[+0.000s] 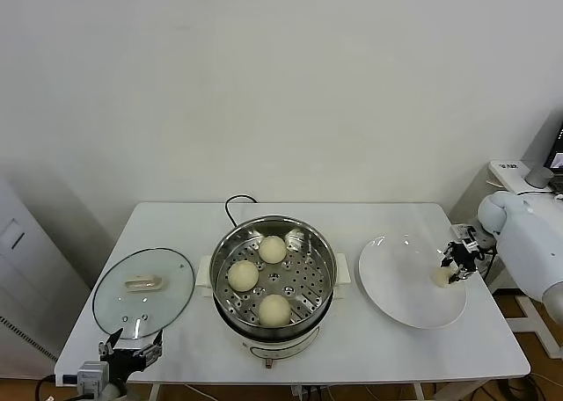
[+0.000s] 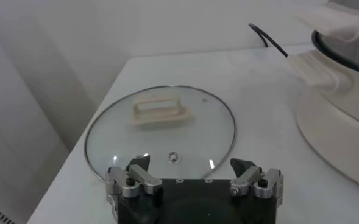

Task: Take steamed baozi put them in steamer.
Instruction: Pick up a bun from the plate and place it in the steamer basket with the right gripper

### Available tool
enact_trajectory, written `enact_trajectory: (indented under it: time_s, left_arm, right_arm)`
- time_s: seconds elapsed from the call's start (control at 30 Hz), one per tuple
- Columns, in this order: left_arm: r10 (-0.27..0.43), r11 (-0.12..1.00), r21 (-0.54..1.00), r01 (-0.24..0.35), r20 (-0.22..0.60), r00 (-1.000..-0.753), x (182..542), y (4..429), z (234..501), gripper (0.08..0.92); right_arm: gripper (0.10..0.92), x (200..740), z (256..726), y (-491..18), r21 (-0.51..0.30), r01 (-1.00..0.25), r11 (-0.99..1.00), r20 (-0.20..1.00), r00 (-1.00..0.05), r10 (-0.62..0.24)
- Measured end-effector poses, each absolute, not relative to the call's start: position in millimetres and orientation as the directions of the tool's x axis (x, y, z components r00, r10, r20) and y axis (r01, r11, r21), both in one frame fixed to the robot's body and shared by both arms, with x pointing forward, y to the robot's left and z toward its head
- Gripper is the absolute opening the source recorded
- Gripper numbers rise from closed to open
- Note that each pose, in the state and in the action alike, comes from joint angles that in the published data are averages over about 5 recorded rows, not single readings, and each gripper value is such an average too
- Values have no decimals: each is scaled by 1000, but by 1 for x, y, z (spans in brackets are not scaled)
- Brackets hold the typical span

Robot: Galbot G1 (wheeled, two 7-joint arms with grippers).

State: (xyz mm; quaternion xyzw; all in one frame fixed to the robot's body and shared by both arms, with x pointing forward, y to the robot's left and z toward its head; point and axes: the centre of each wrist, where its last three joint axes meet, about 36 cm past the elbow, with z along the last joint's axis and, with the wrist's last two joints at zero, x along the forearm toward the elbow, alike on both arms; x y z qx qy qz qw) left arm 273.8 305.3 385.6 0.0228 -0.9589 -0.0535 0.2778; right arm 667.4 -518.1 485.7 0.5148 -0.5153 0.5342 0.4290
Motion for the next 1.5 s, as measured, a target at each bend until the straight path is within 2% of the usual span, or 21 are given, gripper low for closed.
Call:
enact_trajectory:
  time_s: [0.37, 0.63, 0.83, 1.13, 1.5]
  left_arm:
    - [-77, 992, 122, -14, 529, -845, 271, 302, 389, 823]
    - [-74, 993, 120, -12, 530, -845, 269, 299, 390, 823]
    - [-74, 993, 121, -10, 531, -844, 267, 299, 390, 823]
    - [-76, 992, 124, -11, 534, -842, 264, 299, 390, 823]
    - [-78, 993, 116, -19, 532, -843, 265, 295, 390, 823]
  right_arm:
    - [407, 665, 586, -486, -208, -975, -81, 968, -193, -162]
    - [407, 657, 658, -418, -259, -963, -76, 933, -229, -278]
    - [407, 648, 698, -363, -266, -962, -64, 910, -229, -345]
    - [407, 630, 720, -287, -232, -972, -29, 892, -201, -405]
    - [425, 613, 703, -214, -180, -984, 12, 897, -169, -408]
